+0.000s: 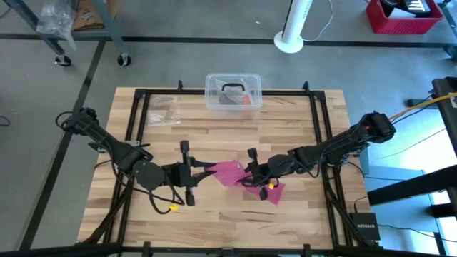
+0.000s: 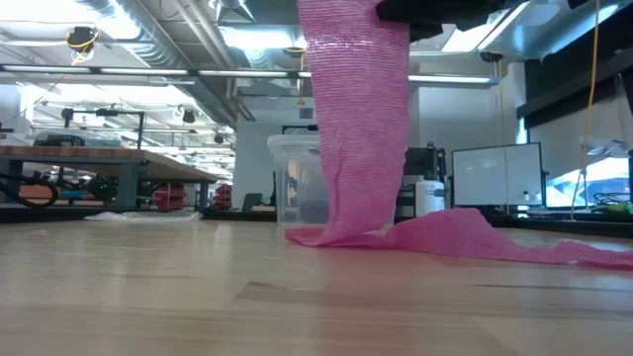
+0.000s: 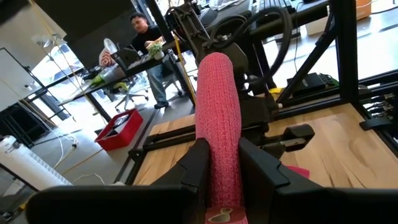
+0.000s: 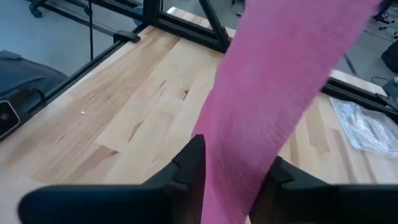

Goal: Roll bandage
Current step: Roll the pink bandage

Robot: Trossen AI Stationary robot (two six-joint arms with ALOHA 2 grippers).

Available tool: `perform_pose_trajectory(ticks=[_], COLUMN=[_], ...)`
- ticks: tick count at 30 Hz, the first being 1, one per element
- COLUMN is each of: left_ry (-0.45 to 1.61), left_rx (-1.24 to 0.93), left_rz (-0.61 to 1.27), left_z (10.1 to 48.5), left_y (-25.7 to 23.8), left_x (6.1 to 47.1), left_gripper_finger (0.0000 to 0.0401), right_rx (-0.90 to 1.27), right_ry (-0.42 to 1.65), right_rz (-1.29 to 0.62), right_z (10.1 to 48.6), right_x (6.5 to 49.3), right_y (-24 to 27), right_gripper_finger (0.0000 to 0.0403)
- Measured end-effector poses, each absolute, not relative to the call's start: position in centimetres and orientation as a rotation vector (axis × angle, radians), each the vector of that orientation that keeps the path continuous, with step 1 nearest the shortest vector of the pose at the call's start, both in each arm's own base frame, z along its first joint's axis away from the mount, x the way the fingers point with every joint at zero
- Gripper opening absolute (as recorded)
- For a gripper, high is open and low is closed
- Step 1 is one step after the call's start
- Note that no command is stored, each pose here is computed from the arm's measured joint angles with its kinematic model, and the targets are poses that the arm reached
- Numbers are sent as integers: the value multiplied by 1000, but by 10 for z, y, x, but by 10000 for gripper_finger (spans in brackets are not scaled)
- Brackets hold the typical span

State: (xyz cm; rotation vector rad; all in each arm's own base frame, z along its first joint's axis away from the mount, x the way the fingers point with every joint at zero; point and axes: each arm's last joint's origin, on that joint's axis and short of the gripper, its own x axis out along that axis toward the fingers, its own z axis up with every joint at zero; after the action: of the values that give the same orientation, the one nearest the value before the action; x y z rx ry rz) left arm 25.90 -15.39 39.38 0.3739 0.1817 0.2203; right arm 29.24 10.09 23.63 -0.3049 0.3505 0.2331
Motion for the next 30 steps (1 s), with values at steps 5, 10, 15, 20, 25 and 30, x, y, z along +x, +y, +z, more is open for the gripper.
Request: perform_pose_trajectory(ticks=[5,10,15,20,25,30], left_ry=[181,171,184,191,233,274], left_rx=[373,384,402,370,376,417], left_rz=[220,282,452,514,570,522], left_z=[394,396,397,396,385,374], left_y=[-154,-152,-145,-133,-121,-115], left_x=[259,259,259,266,281,296], left_gripper_finger=[56,56,56,56,56,56], right_rx=[-312,-325,-338,-353,-397,-448], right_ry=[350,352,310,256,230,227], right_rz=[244,265,330,368,422,440], right_z=[236,237,243,261,289,320], right_x=[292,288,274,265,261,261], right_y=[101,110,135,160,180,186], right_gripper_finger=[41,10,5,7,6,3])
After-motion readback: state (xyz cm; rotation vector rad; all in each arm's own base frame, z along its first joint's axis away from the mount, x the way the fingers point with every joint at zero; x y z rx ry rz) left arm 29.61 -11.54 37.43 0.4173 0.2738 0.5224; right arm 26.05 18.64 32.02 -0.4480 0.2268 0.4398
